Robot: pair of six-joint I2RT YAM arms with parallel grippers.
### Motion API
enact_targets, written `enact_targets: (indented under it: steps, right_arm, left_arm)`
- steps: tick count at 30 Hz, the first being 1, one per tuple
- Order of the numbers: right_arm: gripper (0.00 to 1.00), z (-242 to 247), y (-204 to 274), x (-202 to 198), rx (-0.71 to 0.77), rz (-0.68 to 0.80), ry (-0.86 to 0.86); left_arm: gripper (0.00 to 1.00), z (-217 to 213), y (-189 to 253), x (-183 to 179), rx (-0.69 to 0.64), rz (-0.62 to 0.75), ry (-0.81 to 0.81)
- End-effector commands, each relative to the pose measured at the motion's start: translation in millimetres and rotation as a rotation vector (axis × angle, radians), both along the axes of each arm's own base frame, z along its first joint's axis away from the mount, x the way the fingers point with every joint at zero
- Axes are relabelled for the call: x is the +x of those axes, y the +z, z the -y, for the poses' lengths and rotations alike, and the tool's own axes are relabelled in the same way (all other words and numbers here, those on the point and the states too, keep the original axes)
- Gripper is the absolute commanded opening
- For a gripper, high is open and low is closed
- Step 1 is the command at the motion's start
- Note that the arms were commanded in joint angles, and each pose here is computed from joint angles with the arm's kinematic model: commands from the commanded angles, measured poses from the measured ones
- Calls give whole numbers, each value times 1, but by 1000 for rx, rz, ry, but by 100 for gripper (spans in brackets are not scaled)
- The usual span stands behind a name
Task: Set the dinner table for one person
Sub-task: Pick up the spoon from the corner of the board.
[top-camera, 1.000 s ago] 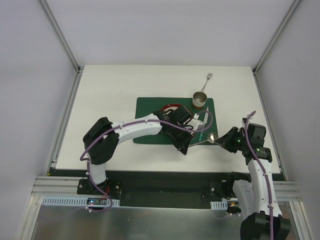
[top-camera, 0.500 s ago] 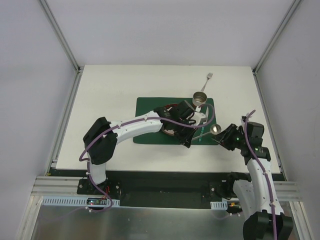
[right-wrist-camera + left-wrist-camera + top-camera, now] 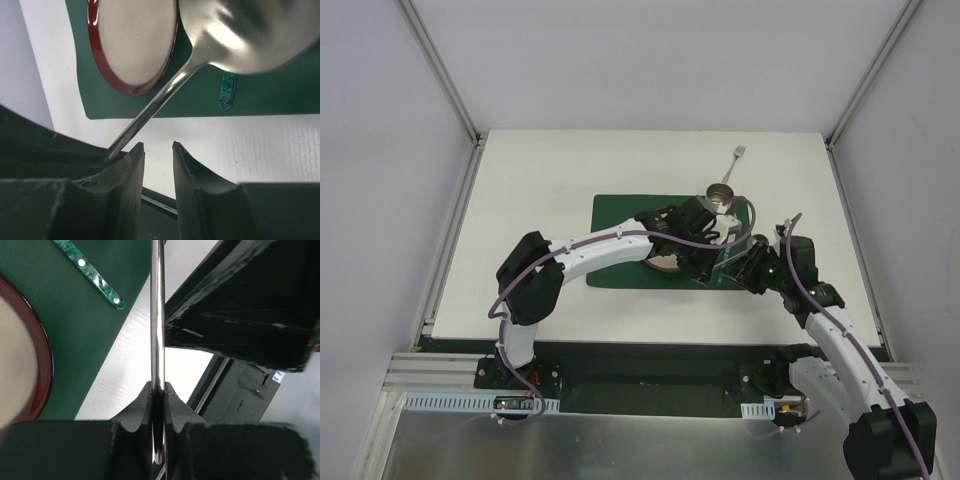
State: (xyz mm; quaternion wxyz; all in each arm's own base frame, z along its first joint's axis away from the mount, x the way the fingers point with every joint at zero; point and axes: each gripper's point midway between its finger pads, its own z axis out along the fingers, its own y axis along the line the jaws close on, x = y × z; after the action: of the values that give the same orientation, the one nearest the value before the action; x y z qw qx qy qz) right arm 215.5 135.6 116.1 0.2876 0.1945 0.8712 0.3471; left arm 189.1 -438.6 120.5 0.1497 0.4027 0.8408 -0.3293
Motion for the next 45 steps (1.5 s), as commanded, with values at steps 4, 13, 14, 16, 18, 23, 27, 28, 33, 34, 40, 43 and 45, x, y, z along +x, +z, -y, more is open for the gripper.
enact_targets:
  steps: [4,13,14,16,18,23,27,28,33,34,40,43,45]
  right_arm:
    - [31,-8,33,35,-9,108,-40]
    - [30,1,64,42,-90,164,-36]
    - [31,2,67,42,-94,170,-41]
    - [30,2,72,40,-96,179,-36]
    - [30,3,72,38,-95,176,-39]
    - [30,5,65,40,-102,171,-55]
    - [29,-1,59,42,-80,147,-36]
    - [29,-1,59,43,-81,150,-39]
    - [29,0,58,46,-81,158,-51]
    - [29,0,57,47,-81,153,-50]
    - [28,-3,51,51,-75,137,-48]
    - [29,-5,47,52,-74,128,-45]
    - [29,-5,44,54,-78,124,-49]
  left_arm:
    - [0,21,28,17,-107,76,33]
    - [0,21,25,24,-120,105,46]
    - [0,21,25,25,-123,105,49]
    - [0,20,25,27,-125,107,54]
    - [0,21,26,29,-131,110,55]
    - [0,23,24,33,-141,101,60]
    - [0,23,24,36,-143,103,66]
    - [0,23,25,36,-144,103,66]
    - [0,22,29,37,-155,108,71]
    - [0,22,30,38,-154,108,75]
    - [0,24,33,36,-166,103,74]
    - [0,23,33,37,-169,107,73]
    - [0,24,33,38,-170,109,73]
